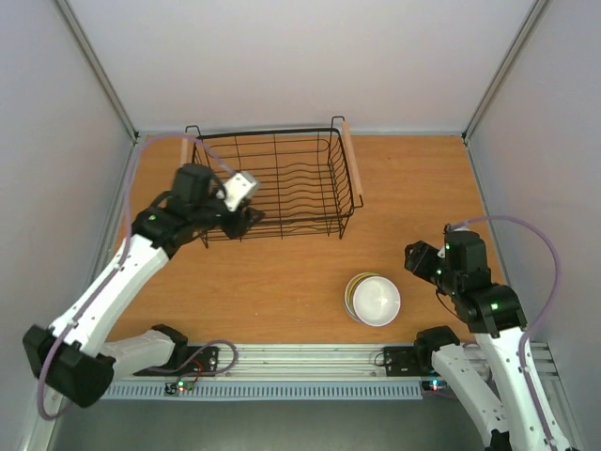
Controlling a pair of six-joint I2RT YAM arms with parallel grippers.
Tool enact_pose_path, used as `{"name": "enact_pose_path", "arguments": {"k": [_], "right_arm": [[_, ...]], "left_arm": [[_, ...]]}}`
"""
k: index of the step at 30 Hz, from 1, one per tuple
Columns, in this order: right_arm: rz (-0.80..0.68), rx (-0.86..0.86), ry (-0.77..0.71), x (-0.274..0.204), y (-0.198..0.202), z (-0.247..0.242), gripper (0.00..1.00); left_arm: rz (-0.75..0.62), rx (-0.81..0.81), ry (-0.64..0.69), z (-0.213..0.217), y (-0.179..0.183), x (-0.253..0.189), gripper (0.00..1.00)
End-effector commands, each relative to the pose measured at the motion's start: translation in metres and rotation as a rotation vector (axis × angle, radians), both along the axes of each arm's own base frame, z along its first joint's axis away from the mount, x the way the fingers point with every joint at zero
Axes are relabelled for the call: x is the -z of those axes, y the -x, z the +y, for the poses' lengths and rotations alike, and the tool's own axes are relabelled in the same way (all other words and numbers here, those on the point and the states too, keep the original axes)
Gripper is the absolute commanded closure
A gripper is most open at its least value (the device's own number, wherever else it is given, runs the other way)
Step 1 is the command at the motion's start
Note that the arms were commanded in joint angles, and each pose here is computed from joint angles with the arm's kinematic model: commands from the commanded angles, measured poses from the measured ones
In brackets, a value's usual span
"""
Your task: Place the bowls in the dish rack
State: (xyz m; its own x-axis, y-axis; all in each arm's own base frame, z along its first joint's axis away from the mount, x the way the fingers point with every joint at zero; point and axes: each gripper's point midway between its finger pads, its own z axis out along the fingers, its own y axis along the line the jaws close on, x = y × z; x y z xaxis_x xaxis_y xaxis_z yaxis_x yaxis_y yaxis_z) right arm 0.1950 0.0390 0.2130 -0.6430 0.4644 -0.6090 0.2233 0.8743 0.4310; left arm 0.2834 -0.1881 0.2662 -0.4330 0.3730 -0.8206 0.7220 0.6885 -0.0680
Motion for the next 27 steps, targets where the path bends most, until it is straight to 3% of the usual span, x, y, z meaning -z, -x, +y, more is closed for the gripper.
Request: {"name": "enact_pose_path", "arguments": {"k": [1,7,14,27], "right_arm": [[0.109,-0.087,-0.016,0.013,0.003,0.016,0.35],[0.140,-0.151,-0.053,0.021,0.007,0.031,0.44],[0.285,-0.046,0.004,0.071,0.012,0.023,0.37],[0.164,-0.091,0.014,0.038,0.008,0.024,0.48]], "left_arm": [[-0.084,0.085,-0.177,-0.038,-0.005,0.002,0.48],[-0.107,0.197,-0.189,-0.088,0.001,-0.001,0.48],[-0.086,0.188,-0.189,-0.090,0.001,0.014,0.48],[-0.018,0.214,-0.230,-0.092,0.004,0.043,0.48]]}}
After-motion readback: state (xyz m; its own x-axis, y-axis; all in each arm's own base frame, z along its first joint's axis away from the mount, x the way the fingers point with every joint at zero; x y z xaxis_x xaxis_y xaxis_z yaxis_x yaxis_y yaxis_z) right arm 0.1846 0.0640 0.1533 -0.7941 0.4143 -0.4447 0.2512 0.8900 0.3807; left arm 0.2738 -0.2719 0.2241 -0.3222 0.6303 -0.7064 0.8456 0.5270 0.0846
